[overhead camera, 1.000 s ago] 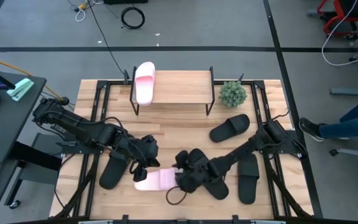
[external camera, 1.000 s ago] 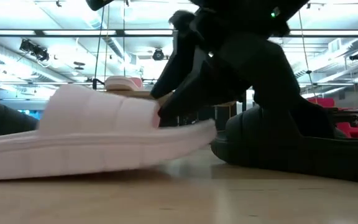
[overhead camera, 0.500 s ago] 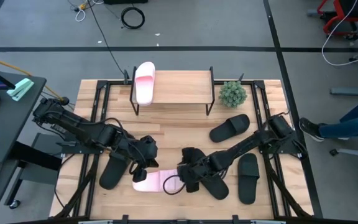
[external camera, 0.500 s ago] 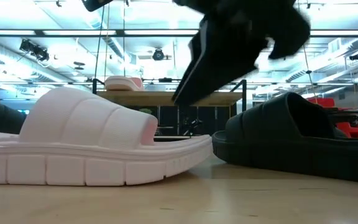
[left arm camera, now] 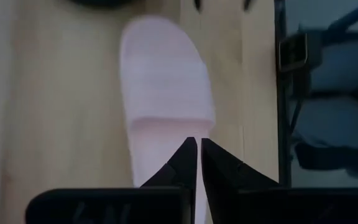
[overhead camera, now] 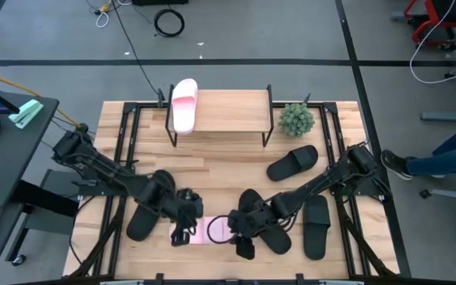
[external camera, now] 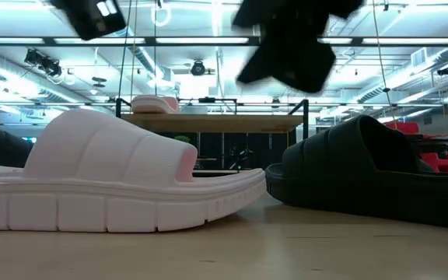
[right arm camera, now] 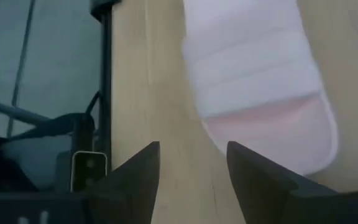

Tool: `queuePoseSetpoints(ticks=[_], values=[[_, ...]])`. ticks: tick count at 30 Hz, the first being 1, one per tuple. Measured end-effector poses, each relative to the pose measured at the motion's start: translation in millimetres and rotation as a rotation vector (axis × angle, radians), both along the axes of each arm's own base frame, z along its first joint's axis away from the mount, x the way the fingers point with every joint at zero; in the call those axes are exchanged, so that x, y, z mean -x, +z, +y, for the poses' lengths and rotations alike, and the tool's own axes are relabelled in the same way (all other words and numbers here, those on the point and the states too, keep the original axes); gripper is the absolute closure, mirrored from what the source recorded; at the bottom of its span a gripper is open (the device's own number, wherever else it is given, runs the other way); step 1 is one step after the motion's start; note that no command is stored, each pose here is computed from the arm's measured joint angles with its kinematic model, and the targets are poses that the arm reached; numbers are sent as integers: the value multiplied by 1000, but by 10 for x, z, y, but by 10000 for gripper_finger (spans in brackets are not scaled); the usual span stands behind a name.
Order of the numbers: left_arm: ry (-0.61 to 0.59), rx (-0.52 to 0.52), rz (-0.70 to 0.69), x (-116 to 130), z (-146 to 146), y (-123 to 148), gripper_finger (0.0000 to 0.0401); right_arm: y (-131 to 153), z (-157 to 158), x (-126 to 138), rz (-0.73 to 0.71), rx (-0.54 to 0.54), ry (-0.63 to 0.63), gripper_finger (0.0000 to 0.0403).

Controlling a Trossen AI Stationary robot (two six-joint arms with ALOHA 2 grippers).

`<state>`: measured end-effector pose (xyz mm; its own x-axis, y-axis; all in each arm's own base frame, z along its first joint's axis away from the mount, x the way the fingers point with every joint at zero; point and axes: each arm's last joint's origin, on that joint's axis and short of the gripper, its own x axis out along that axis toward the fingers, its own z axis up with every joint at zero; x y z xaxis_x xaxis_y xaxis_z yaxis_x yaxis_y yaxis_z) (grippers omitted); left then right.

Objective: Pick and place slides into the shelf
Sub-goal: Put the pink slipper on the shelf

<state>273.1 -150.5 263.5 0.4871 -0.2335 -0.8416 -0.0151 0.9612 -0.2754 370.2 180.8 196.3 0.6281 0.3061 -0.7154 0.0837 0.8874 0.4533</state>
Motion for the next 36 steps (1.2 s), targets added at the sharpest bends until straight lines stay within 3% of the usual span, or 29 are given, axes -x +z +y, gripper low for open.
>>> queuePoseSetpoints(ticks=[7, 15, 24, 30, 36], values=[[11, -31, 122, -30, -218, -325, 378, -130, -46, -96, 1, -12, -26, 213], [-46, -97, 246, 168, -461, -506, 380, -63, -216, -147, -22, 15, -37, 213], [-93, -38, 202, 318, -810, -544, 306, -50, -258, -160, -45, 60, 4, 213], [-139, -157, 223, 310, -898, -809, 252, -52, -256, -157, -42, 61, 6, 213], [-161, -264, 263, 272, -916, -1045, 254, -51, -255, -158, -43, 61, 7, 215]])
